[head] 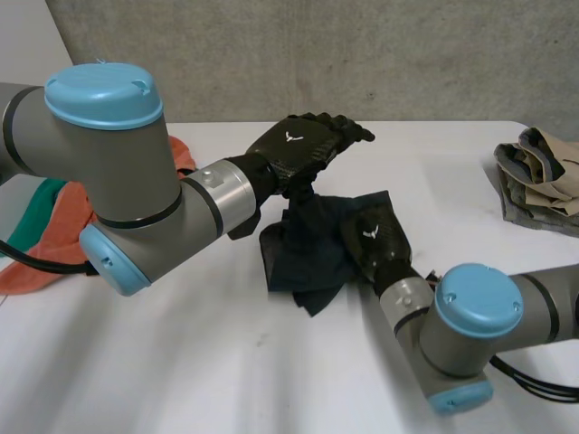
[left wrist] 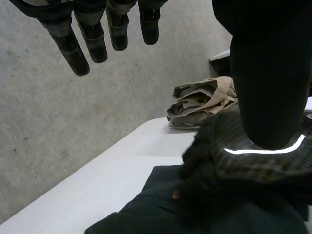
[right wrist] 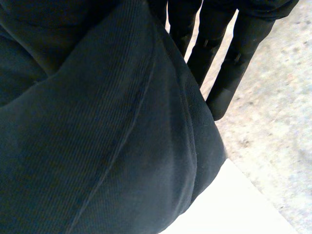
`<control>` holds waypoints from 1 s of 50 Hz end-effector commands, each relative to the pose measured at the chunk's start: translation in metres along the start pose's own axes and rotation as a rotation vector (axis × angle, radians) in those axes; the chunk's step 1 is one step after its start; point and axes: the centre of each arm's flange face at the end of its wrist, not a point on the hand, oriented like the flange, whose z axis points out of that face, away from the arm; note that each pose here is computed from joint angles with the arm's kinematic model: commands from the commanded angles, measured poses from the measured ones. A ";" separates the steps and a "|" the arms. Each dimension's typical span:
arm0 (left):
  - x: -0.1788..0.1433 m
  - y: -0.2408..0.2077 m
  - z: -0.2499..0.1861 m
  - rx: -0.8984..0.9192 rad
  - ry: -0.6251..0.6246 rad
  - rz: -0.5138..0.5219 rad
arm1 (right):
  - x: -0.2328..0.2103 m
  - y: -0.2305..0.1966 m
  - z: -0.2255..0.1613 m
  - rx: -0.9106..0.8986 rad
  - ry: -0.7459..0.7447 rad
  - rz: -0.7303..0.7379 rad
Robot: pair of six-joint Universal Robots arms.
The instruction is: Fold the laundry.
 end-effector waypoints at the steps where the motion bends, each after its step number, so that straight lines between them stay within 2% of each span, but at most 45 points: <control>1: -0.001 -0.009 -0.001 0.030 -0.005 0.015 | 0.029 -0.034 0.025 0.115 0.093 0.003; 7: -0.011 -0.035 -0.009 0.096 -0.038 0.045 | 0.121 -0.077 0.057 0.264 0.312 -0.036; 10: -0.012 -0.043 -0.011 0.128 -0.043 0.059 | 0.152 -0.083 0.064 0.297 0.375 -0.048; 14: -0.012 -0.052 -0.014 0.157 -0.045 0.062 | 0.225 -0.089 0.072 0.376 0.486 -0.039; 17: -0.010 -0.057 -0.016 0.167 -0.044 0.059 | 0.265 -0.090 0.072 0.428 0.517 -0.015; 20: -0.009 -0.058 -0.017 0.167 -0.042 0.057 | 0.317 -0.075 0.067 0.464 0.535 0.028; 21: -0.008 -0.058 -0.018 0.167 -0.041 0.057 | 0.342 -0.058 0.063 0.459 0.541 0.047; 25: -0.006 -0.054 -0.019 0.156 -0.037 0.052 | 0.389 -0.006 0.060 0.425 0.525 0.072; 32: -0.005 -0.045 -0.018 0.130 -0.033 0.043 | 0.414 0.090 0.058 0.342 0.399 0.110; 33: -0.004 -0.044 -0.018 0.127 -0.033 0.040 | 0.418 0.114 0.053 0.318 0.371 0.138; 37: -0.002 -0.040 -0.018 0.115 -0.028 0.036 | 0.430 0.160 0.035 0.276 0.327 0.227; 44: 0.000 -0.036 -0.018 0.102 -0.043 0.029 | 0.421 0.204 0.019 0.220 0.199 0.287; 50: 0.002 -0.036 -0.019 0.099 -0.047 0.027 | 0.416 0.202 0.017 0.208 0.154 0.285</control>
